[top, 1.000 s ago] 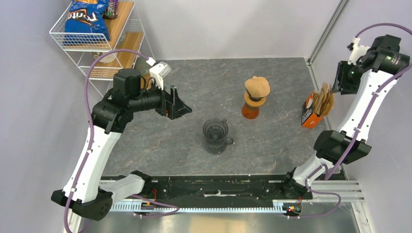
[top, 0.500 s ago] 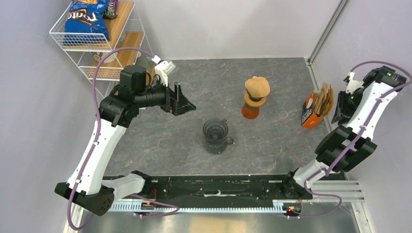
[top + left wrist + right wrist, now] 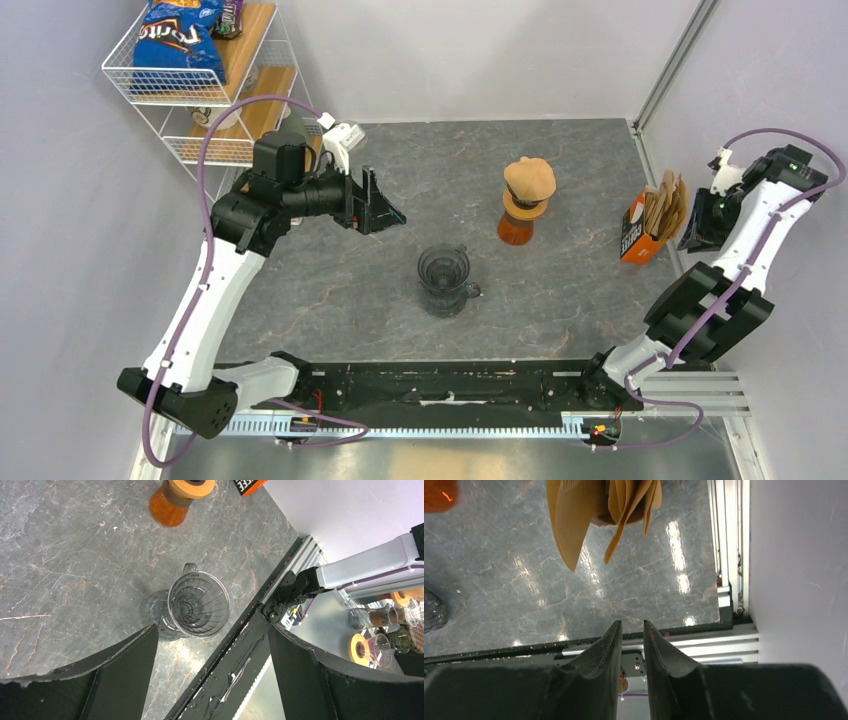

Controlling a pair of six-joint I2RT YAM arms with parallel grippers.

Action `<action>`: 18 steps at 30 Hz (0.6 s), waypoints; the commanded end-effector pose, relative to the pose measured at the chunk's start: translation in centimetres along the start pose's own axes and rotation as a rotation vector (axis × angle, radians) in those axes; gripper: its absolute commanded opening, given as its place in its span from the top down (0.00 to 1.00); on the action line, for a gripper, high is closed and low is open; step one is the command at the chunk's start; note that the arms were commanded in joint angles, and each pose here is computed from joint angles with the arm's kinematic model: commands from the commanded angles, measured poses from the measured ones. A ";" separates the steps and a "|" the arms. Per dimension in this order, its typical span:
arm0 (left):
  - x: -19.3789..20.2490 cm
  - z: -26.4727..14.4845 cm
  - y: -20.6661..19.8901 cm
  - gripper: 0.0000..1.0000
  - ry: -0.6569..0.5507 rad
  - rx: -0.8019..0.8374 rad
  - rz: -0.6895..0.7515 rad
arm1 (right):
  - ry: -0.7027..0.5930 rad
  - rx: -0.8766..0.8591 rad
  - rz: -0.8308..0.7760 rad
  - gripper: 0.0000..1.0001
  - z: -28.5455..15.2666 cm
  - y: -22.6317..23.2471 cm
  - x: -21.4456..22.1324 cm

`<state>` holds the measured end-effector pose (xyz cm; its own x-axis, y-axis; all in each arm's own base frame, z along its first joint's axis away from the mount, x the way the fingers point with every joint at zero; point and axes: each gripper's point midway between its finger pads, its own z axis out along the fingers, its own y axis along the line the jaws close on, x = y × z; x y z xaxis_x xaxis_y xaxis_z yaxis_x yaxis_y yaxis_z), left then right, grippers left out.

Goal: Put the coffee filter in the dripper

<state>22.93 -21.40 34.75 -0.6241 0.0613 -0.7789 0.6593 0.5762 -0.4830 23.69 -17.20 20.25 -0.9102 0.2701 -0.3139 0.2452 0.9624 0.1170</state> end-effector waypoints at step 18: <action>-0.6 0.6 -0.1 0.13 -0.009 0.044 -0.034 | -0.171 -0.016 0.057 0.75 1.3 -1.5 -5.7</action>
<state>23.37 -21.63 34.59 -0.6397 0.0522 -0.7668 0.6516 0.5661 -0.5050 27.66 -19.41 19.92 -0.8548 0.3214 -0.4074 0.2839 0.9468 0.1513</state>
